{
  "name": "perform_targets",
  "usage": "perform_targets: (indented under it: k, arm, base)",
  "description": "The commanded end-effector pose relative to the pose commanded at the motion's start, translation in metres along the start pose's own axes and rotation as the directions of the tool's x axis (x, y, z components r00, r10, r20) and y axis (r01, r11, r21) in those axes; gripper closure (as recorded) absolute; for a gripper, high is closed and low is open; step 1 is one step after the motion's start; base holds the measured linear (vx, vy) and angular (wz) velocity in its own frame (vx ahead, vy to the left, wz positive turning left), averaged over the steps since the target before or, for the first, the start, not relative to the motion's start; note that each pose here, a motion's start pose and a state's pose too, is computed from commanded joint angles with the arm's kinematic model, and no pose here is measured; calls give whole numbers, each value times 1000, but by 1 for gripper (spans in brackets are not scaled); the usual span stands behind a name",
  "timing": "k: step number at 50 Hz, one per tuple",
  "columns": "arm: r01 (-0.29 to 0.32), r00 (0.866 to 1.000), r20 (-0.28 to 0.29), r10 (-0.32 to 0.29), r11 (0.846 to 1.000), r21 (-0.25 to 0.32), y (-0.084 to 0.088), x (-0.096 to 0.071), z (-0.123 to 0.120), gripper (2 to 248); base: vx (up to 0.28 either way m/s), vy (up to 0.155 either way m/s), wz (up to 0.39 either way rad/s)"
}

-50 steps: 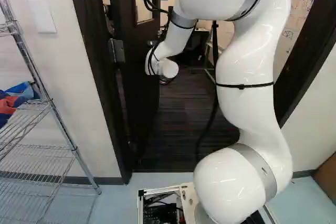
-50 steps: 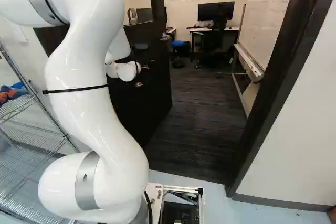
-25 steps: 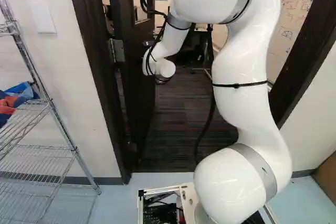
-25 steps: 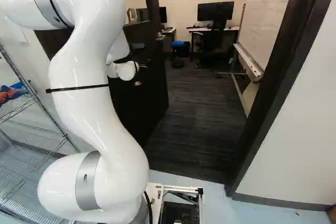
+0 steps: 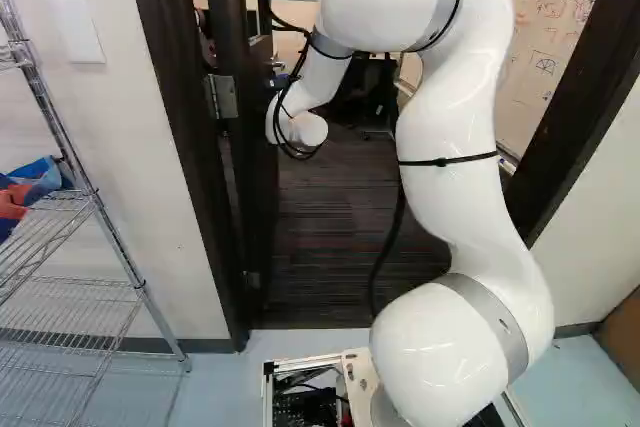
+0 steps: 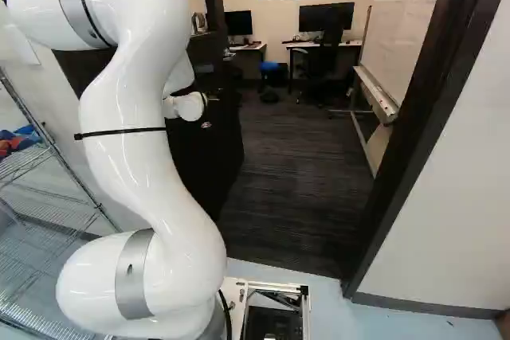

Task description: Open the door and move inside

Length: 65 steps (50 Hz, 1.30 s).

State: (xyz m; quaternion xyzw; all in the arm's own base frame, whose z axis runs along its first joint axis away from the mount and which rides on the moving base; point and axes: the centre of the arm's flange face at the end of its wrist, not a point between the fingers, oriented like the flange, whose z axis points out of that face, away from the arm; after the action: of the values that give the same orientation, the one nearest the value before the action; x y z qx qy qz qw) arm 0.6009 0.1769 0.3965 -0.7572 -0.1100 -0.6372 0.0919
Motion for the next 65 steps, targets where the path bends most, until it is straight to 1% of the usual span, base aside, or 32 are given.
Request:
perform_targets:
  k: [15, 51, 58, 65]
  arm:
    - [11, 1000, -7, -11, 1000, 21, -7, 0, 10, 3]
    - [11, 1000, -7, -11, 1000, 22, -8, 0, 10, 3]
    - [11, 1000, -7, -11, 1000, 19, -6, 0, 9, 3]
    - [9, 1000, -4, -9, 1000, 8, 1, 0, 6, 3]
  base:
    - [0, 0, 0]
    - [0, 0, 0]
    - [0, 0, 0]
    - [0, 0, 0]
